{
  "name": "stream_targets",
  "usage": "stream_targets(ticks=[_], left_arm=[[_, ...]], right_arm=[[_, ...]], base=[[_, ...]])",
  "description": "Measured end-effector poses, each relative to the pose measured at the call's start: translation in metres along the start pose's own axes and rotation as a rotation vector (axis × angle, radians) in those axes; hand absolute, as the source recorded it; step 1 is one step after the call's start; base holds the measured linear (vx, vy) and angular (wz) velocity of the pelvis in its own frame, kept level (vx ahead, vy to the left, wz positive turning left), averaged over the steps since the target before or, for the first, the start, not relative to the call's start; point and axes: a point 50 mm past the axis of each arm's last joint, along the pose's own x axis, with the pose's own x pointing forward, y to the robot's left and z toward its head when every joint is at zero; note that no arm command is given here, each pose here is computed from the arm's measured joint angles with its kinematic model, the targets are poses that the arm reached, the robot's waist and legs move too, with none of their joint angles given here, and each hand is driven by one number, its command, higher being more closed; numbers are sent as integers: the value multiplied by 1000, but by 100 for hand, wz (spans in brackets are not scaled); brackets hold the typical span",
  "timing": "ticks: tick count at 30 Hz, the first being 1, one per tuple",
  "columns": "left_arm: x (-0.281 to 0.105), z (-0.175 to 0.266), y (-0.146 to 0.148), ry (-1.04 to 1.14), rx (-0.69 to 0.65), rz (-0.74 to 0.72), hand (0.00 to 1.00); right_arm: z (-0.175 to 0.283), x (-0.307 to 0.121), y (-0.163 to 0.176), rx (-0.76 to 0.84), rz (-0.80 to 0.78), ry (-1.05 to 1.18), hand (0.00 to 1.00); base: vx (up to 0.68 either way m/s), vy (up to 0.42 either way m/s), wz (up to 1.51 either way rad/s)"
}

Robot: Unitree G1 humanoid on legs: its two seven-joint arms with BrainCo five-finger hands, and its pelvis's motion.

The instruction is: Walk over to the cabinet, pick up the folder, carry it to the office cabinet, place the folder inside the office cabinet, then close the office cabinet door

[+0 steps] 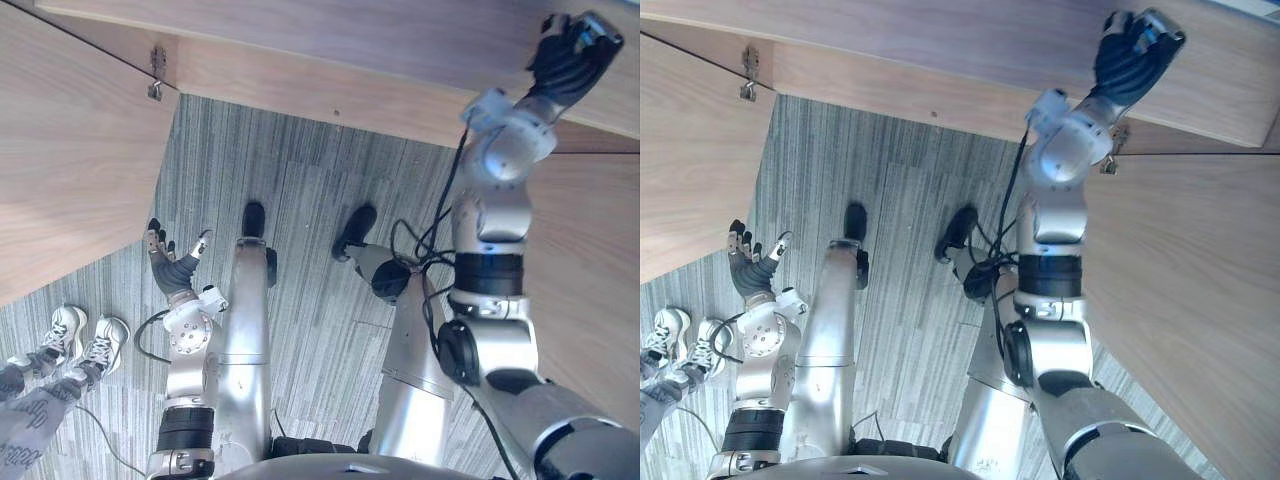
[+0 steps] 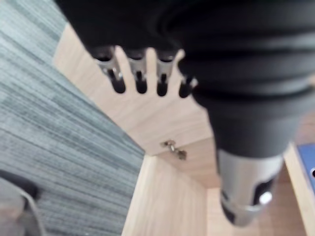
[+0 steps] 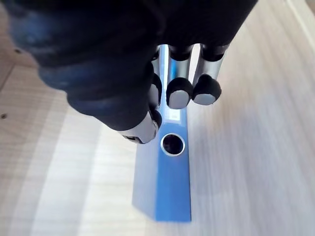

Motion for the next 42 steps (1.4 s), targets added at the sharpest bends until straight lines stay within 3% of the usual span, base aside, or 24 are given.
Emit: stream_targets(ticks=[7,12,17,24,31,32,42], left_arm=[[-3,-6,-5,28,50,-61,0],[-20,-32,10,132,127,-71,0],[-37,-58,32,245,220,-98,0],[-50,-87,51,379,318,-176,0],[-70,-124,76,585,421,-210,0],[-71,-129,81,613,439,-205,0],[-94,-151,120,805,506,-113,0]], right_arm=[[-33,-82,-7,-241,324,58,100],[-60,-156,-37,-392,553,246,100],[-87,-203,-72,-530,712,427,100],[-130,-259,-135,-732,799,791,100],[-153,-295,-210,-916,661,1142,100],[-154,-301,-220,-933,631,1195,0],[-147,-324,-279,-971,334,1470,0]], base=[[3,43,-6],[34,52,-5],[97,61,-2],[131,72,-2],[82,15,-12],[54,-13,-17],[16,7,-20]])
